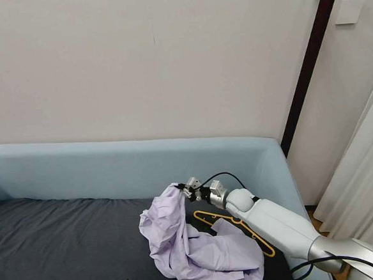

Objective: Pick up the clothes from the sofa and hang them on the clothes hanger.

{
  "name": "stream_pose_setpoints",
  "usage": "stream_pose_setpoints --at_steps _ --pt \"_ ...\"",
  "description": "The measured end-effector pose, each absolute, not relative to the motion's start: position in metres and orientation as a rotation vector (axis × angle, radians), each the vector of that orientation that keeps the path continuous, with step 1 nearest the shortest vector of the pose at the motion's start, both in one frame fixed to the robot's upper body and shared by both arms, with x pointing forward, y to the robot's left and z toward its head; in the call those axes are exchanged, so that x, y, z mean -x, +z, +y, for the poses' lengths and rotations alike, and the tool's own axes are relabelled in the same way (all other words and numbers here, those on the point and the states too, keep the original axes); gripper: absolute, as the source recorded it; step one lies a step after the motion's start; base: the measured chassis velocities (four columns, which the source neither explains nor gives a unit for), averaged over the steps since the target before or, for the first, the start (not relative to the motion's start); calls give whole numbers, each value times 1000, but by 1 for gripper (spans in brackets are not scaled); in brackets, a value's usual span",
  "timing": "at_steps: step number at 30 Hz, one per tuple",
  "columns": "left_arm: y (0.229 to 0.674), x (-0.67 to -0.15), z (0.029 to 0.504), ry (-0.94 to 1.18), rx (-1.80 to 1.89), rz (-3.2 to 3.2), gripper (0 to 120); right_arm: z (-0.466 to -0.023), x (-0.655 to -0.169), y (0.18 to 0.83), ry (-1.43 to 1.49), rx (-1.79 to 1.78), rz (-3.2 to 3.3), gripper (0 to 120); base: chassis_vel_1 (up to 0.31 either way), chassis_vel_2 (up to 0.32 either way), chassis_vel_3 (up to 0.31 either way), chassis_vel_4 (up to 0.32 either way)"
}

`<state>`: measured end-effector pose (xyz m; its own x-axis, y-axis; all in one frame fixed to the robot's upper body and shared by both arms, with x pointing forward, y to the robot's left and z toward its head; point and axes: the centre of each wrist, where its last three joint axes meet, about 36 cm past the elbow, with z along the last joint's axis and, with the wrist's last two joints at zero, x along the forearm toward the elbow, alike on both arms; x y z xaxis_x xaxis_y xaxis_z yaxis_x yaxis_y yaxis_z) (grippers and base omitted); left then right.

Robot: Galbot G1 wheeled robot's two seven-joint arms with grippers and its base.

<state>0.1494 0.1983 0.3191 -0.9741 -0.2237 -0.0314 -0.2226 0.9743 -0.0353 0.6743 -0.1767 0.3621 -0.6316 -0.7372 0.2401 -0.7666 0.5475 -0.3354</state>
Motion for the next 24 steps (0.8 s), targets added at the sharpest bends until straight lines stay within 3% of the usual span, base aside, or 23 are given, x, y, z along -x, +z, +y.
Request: stream_pose_setpoints --at_steps 6,12,14,17,24 --pt "322 -145 199 -48 346 3092 97 -203 -678 342 828 -1070 -2719 3 0 0 0 0" --pt "321 -147 206 -34 308 3098 98 -238 -658 345 875 -918 -2756 26 0 0 0 0" --pt "321 -148 207 -32 301 3098 98 -245 -655 343 881 -909 -2751 30 0 0 0 0" --pt "321 -149 209 -29 286 3100 99 -264 -639 331 897 -889 -2731 45 0 0 0 0" --pt "320 -150 212 -21 268 3101 100 -260 -587 318 793 -974 -2737 68 0 0 0 0"
